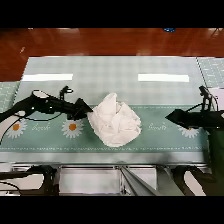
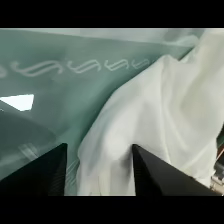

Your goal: Fold the shirts.

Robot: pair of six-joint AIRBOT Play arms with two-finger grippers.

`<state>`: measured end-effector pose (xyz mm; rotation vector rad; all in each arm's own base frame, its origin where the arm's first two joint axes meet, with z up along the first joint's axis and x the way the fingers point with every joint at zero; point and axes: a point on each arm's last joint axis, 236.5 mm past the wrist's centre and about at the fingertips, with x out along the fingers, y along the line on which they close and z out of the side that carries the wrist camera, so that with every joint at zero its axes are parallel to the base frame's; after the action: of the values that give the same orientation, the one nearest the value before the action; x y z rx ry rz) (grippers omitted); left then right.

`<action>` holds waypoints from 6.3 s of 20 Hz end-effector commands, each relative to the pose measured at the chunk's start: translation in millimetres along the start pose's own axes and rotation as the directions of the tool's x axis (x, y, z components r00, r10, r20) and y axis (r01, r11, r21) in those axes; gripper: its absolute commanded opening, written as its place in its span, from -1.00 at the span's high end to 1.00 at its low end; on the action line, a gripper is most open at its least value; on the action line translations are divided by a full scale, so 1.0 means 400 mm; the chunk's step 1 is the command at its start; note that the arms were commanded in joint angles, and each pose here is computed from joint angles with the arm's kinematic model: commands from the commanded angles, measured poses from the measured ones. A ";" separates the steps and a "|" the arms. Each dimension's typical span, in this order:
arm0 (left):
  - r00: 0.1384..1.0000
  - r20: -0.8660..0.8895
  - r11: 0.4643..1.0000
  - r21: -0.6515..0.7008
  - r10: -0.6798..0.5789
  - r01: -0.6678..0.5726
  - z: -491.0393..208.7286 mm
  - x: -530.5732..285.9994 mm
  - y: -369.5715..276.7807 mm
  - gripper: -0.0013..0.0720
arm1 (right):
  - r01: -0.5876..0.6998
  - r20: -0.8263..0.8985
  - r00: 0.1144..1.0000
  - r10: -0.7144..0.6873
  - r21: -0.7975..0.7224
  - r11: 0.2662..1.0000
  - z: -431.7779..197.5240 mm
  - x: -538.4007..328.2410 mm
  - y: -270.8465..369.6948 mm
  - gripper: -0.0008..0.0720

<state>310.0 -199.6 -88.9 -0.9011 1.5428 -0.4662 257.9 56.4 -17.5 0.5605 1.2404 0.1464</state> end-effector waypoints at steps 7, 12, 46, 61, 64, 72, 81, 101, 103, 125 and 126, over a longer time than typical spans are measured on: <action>0.995 -0.086 0.989 0.138 -0.044 0.056 -0.039 0.041 -0.061 0.88 | -0.152 -0.289 0.946 0.146 0.003 0.988 -0.281 0.127 0.142 -0.15; 0.994 -0.097 0.989 0.138 -0.047 0.060 -0.046 0.041 -0.063 0.88 | -0.171 -0.252 0.949 0.191 0.098 0.980 -0.278 0.177 0.185 -0.15; 0.619 0.614 0.400 0.789 -0.490 -0.466 -0.490 -0.972 -0.838 0.88 | 0.053 0.474 0.761 0.444 -0.727 0.684 0.084 -0.918 0.676 0.92; 0.913 0.397 0.905 0.415 -0.093 -0.089 -0.156 -0.394 -0.186 0.88 | -0.034 0.078 0.993 0.085 -0.507 0.861 0.189 -0.241 0.404 0.92; 0.912 0.409 0.939 0.319 -0.019 -0.124 -0.041 -0.286 -0.101 0.88 | -0.032 0.065 0.996 0.067 -0.438 0.898 0.303 -0.074 0.384 0.92; 0.956 0.293 0.961 0.268 -0.016 -0.067 0.156 -0.269 -0.127 -0.42 | -0.095 0.061 0.992 0.111 -0.224 0.970 0.505 -0.003 0.365 -0.16; 0.956 0.284 0.995 -0.086 0.073 -0.050 0.018 -0.419 0.195 -0.42 | 0.020 -0.040 0.999 -0.022 -0.037 0.999 0.202 -0.042 0.030 -0.16; 0.996 0.072 0.998 0.018 0.062 -0.063 -0.043 -0.123 0.132 0.88 | -0.116 -0.362 0.923 0.133 0.068 0.991 -0.265 0.148 0.052 -0.15; 0.996 0.071 0.998 0.018 0.062 -0.063 -0.044 -0.123 0.132 0.88 | -0.134 -0.390 0.910 0.143 0.050 0.990 -0.291 0.183 0.092 -0.15; 0.721 0.585 0.816 0.576 -0.372 -0.046 0.032 -0.810 -0.511 0.88 | -0.172 0.303 0.854 0.423 -0.603 0.779 0.333 -0.554 0.648 0.92; 0.658 0.633 0.768 0.628 -0.408 -0.128 -0.013 -0.880 -0.586 0.88 | -0.107 0.352 0.842 0.410 -0.635 0.765 0.329 -0.629 0.655 0.92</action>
<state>378.4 -78.0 182.9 -0.6929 0.7835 -0.5548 366.4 179.0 256.8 0.3511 0.7395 0.6901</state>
